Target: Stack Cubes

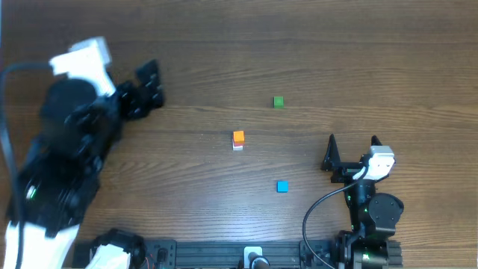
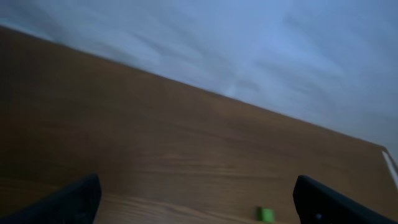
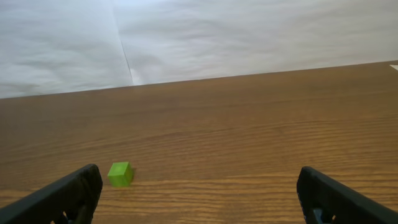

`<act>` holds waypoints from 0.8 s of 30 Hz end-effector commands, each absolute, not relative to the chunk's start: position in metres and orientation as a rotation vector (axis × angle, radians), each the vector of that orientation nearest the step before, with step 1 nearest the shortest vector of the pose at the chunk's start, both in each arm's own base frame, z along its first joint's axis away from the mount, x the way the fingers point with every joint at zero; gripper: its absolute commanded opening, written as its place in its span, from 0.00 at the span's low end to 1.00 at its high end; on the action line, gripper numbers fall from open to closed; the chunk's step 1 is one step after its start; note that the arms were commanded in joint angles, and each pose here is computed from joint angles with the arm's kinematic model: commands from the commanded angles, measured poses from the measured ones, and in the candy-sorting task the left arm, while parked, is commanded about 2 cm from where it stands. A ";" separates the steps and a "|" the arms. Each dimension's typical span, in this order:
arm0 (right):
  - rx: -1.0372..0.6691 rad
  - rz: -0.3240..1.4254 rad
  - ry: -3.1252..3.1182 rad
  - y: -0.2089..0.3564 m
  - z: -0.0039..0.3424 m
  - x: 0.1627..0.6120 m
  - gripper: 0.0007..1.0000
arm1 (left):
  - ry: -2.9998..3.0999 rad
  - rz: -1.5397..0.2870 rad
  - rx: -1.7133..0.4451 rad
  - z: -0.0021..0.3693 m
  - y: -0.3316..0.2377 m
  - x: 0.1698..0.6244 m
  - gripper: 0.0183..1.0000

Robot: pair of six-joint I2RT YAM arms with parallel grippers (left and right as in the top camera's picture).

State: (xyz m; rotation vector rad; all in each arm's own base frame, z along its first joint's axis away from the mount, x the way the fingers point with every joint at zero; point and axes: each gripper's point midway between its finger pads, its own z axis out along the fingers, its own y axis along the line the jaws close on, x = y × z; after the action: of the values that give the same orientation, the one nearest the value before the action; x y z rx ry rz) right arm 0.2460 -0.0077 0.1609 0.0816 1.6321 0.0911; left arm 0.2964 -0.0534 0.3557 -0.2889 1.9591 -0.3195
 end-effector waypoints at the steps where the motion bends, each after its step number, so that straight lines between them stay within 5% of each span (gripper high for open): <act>1: 0.068 0.103 1.631 -0.005 0.160 0.246 0.99 | 1.907 -0.239 -0.241 0.342 -0.024 0.262 1.00; 10: 0.068 0.103 1.631 -0.005 0.160 0.246 0.99 | 1.739 -0.256 -0.126 0.298 -0.018 0.219 1.00; 24: 0.067 0.102 1.631 -0.005 0.160 0.246 0.99 | 1.811 -0.329 0.024 0.180 -0.041 0.239 1.00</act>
State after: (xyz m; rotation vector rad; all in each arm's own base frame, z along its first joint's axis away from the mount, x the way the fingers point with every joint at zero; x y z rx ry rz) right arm 0.2460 -0.0078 0.1609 0.0822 1.6321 0.0911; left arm 0.2384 -0.0332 0.1887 -0.0413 1.8212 -0.3068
